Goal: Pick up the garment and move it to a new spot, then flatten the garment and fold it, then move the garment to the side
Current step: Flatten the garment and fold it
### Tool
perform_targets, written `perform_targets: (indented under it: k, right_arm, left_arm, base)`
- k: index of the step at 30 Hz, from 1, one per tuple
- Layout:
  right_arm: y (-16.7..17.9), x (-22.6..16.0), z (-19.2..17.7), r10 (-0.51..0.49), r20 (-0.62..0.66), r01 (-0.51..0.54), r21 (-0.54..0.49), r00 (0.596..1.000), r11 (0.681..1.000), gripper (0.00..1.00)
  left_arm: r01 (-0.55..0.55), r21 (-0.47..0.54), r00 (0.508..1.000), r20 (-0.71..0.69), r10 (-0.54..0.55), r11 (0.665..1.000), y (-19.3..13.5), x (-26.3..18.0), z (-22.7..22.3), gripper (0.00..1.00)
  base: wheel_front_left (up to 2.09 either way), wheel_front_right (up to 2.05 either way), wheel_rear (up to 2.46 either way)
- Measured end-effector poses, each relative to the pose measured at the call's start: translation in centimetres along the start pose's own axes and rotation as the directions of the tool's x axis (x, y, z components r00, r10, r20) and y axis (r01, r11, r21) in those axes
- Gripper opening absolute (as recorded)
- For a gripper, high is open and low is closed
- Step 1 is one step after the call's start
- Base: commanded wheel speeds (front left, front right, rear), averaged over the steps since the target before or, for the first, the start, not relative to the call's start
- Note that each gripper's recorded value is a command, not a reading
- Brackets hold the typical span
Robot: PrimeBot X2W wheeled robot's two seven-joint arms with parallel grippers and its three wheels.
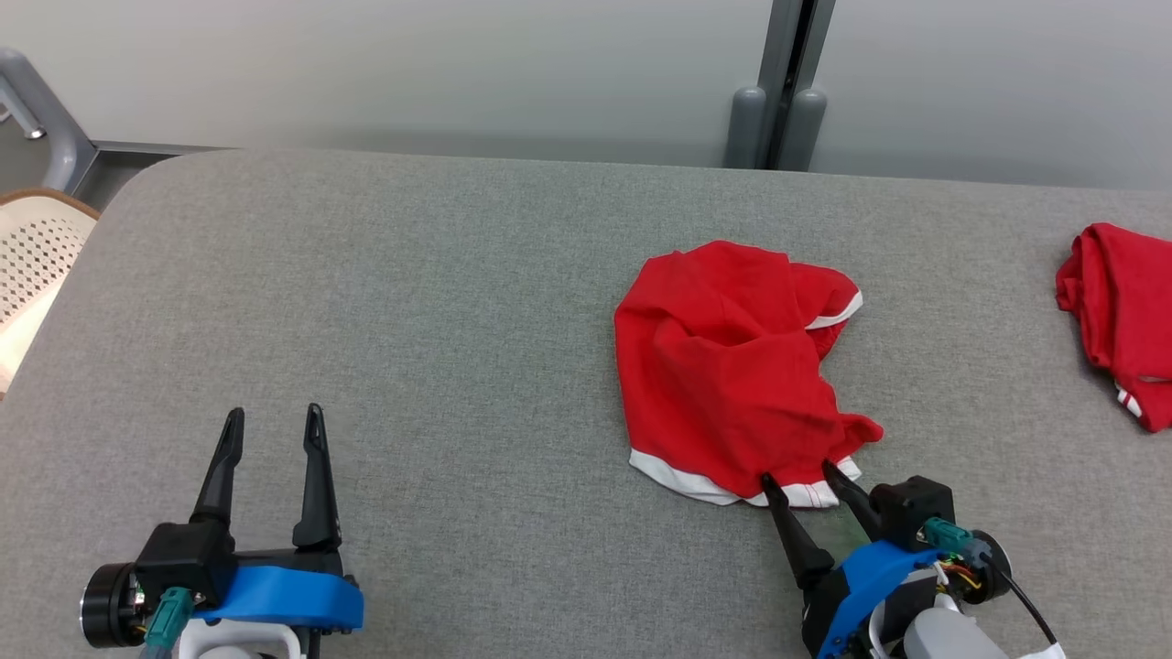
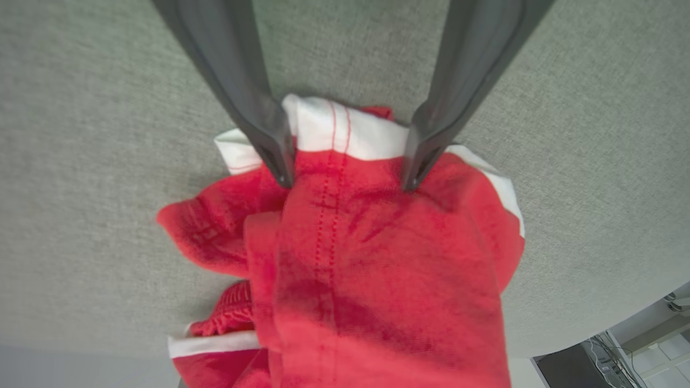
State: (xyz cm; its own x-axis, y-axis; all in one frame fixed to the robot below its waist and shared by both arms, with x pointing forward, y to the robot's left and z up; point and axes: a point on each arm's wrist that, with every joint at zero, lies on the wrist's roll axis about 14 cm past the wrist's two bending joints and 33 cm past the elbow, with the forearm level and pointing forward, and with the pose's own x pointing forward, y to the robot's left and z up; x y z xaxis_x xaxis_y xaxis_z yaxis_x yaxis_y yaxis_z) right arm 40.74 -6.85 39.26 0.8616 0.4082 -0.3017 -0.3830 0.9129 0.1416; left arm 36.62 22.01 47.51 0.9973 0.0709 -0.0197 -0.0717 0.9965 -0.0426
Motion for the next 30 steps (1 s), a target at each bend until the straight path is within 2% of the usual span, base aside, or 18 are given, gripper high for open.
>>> perform_targets:
  k: [3, 4, 5, 12, 20, 24, 30]
  right_arm:
    - [0.3, 0.5, -0.6, 0.009, -0.022, -0.009, 0.010, 1.000, 1.000, 1.00]
    - [0.5, 0.6, -0.7, 0.013, -0.027, -0.013, 0.015, 1.000, 1.000, 0.74]
    - [0.8, 0.8, -0.8, 0.024, -0.031, -0.024, 0.016, 0.999, 1.000, 0.00]
    - [3.7, 1.3, 0.2, 0.099, -0.007, -0.099, 0.022, 0.995, 0.995, 0.00]
    - [9.2, 1.0, 5.5, 0.245, 0.152, -0.250, 0.010, 0.958, 0.968, 0.00]
    - [13.0, 0.1, 7.2, 0.353, 0.205, -0.359, -0.009, 0.913, 0.933, 0.00]
    - [18.2, -2.1, 8.5, 0.494, 0.246, -0.504, -0.026, 0.834, 0.864, 0.00]
  left_arm:
    - [-0.008, 0.000, 1.000, -0.004, 0.008, 1.000, 0.3, 0.1, -0.1, 1.00]
    - [-0.008, -0.001, 1.000, -0.005, 0.008, 1.000, 0.4, 0.2, -0.2, 1.00]
    - [-0.009, -0.001, 1.000, -0.005, 0.009, 1.000, 0.4, 0.2, -0.2, 1.00]
    - [-0.012, -0.003, 1.000, 0.011, 0.012, 1.000, 0.5, 0.1, 0.4, 1.00]
    - [-0.017, -0.006, 0.999, 0.030, 0.017, 1.000, 0.6, -0.8, 1.0, 1.00]
    - [-0.017, -0.009, 0.999, 0.037, 0.017, 1.000, 0.7, -1.1, 1.2, 1.00]
    - [-0.016, -0.009, 0.999, 0.035, 0.017, 1.000, 0.6, -1.5, 1.1, 1.00]
  base:
    - [0.00, 0.00, 0.00]
    - [0.00, 0.00, 0.00]
    - [0.00, 0.00, 0.00]
    - [0.00, 0.00, 0.00]
    - [0.00, 0.00, 0.00]
    - [0.00, 0.00, 0.00]
    - [0.00, 0.00, 0.00]
